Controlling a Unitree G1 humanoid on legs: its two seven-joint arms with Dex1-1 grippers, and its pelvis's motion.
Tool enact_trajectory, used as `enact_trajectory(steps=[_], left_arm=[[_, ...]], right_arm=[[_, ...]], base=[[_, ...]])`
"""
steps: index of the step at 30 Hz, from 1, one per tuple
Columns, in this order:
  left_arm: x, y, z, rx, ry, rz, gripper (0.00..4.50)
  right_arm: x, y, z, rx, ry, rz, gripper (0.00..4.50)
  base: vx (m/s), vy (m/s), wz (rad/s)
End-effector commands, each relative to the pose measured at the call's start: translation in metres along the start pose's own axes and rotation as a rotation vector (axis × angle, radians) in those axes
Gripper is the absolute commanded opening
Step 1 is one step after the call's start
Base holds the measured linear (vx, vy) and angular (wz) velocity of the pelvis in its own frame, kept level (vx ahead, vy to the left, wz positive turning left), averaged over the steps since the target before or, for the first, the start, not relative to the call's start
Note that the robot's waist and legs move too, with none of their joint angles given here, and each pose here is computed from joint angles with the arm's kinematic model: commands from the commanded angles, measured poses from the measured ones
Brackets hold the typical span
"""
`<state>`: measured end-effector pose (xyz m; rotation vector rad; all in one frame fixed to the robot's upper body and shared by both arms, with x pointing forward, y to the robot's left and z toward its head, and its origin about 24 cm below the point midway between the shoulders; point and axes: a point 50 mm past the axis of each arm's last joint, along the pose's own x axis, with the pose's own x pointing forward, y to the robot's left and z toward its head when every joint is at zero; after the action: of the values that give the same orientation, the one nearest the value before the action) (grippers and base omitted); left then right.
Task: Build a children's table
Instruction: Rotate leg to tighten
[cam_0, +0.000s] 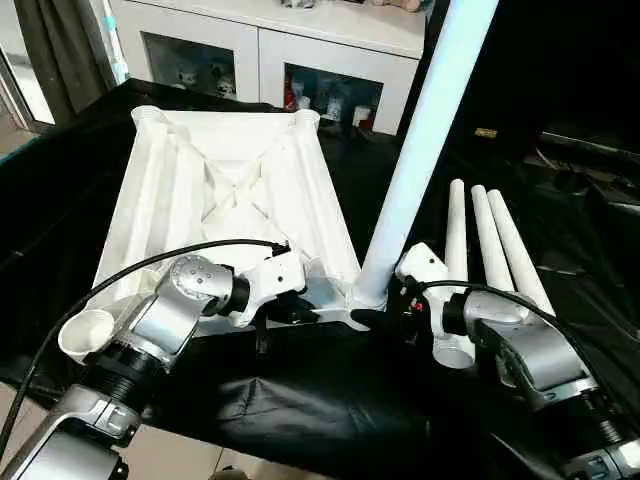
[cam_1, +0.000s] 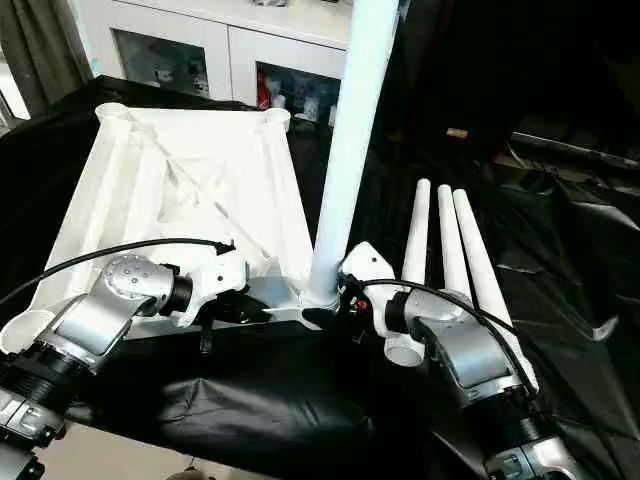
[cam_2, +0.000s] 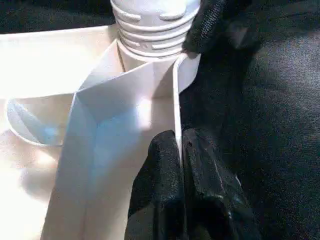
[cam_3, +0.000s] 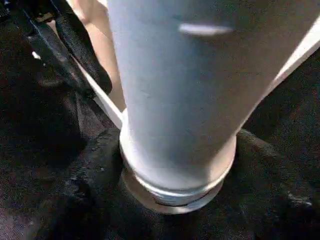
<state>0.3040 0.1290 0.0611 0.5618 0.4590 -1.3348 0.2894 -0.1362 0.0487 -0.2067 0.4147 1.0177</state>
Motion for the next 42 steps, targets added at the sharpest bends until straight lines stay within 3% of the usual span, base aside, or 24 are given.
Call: enact_trajectory(steps=[1,10,13,28,33,42], left_arm=[[0.0079,-0.0103,-0.0020,0.006,0.011,-0.074,0.00],[0.0081,-0.0107,-0.0024,0.005,0.016,-0.082,0.00],[0.0081,-0.0109,-0.0025,0.004,0.017,-0.085,0.00],[0.0075,-0.0108,-0.0030,0.003,0.025,-0.089,0.00],[0.0074,-0.0107,-0.0037,0.000,0.026,-0.090,0.00],[0.0069,-0.0101,-0.0046,-0.002,0.033,-0.090,0.00]], right_arm=[[-0.0018,0.0014,0.0026,-0.003,-0.010,0.010,2.93],[-0.0014,0.0012,0.0035,-0.004,-0.026,-0.003,2.76],[-0.0006,0.0010,0.0041,0.027,-0.040,0.005,3.48],[0.0027,-0.0013,0.0066,0.036,-0.074,-0.026,3.55],[0.0030,-0.0004,0.0061,0.044,-0.075,-0.018,3.02],[0.0036,0.0007,0.0011,0.074,-0.071,-0.025,2.74]], base=[[0.000,0.000,0.00],[0.000,0.000,0.00],[0.000,0.000,0.00],[0.000,0.000,0.00],[0.000,0.000,0.00],[0.000,0.000,0.00]])
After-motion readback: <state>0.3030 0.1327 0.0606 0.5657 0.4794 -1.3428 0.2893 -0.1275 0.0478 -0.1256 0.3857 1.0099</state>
